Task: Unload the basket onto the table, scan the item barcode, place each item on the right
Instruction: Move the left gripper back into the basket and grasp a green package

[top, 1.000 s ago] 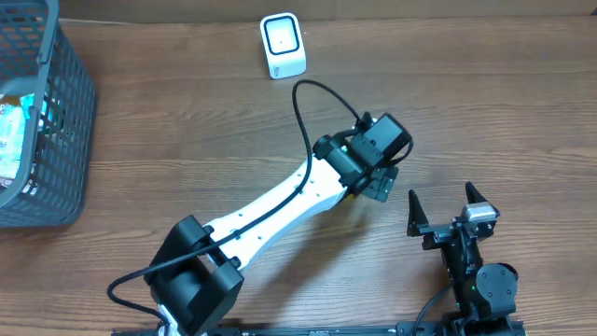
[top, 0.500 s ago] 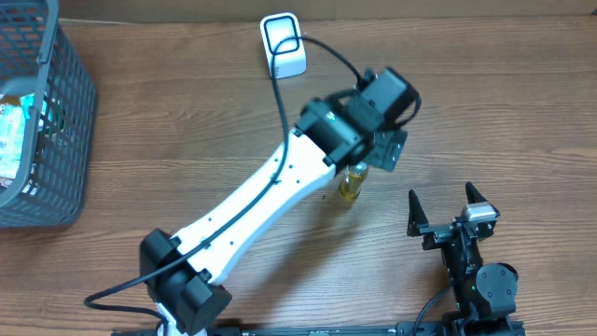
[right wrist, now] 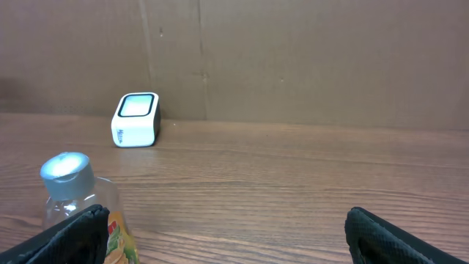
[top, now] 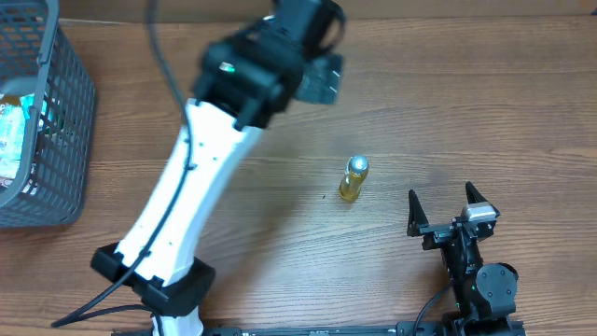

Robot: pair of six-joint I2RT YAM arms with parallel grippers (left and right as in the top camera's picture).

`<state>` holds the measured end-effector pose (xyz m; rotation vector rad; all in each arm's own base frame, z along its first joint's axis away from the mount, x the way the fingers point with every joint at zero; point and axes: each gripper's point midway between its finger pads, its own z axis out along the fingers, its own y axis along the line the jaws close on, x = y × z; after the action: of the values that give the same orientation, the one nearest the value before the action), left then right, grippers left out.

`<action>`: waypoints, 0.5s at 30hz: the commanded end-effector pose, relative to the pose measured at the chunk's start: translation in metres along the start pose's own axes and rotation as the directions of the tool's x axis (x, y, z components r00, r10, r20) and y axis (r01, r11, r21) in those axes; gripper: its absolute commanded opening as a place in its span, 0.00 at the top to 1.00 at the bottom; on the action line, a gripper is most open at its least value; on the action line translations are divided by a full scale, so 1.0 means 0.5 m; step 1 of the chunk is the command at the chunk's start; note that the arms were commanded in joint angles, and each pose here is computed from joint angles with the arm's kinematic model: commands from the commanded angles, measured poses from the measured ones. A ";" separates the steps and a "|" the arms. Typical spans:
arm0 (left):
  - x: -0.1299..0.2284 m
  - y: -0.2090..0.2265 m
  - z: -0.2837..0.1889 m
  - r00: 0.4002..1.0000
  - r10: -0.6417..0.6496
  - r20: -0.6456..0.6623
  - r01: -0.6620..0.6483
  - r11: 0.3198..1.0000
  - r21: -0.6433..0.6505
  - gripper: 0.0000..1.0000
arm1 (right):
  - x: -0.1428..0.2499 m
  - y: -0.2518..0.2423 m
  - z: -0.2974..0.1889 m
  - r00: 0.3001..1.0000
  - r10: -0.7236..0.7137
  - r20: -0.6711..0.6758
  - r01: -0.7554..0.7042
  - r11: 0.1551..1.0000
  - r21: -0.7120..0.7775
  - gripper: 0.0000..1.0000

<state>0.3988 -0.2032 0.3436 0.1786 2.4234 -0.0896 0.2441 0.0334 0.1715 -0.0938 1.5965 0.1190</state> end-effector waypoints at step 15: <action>-0.049 0.527 -0.127 0.901 -0.364 0.236 0.431 0.813 -0.391 0.00 | 0.003 -0.001 0.000 1.000 -0.001 0.004 0.001 1.000 0.001 0.00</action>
<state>0.4293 0.0210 0.3841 -0.4414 2.2893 0.1872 0.2441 0.0334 0.1714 -0.0941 1.5965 0.1187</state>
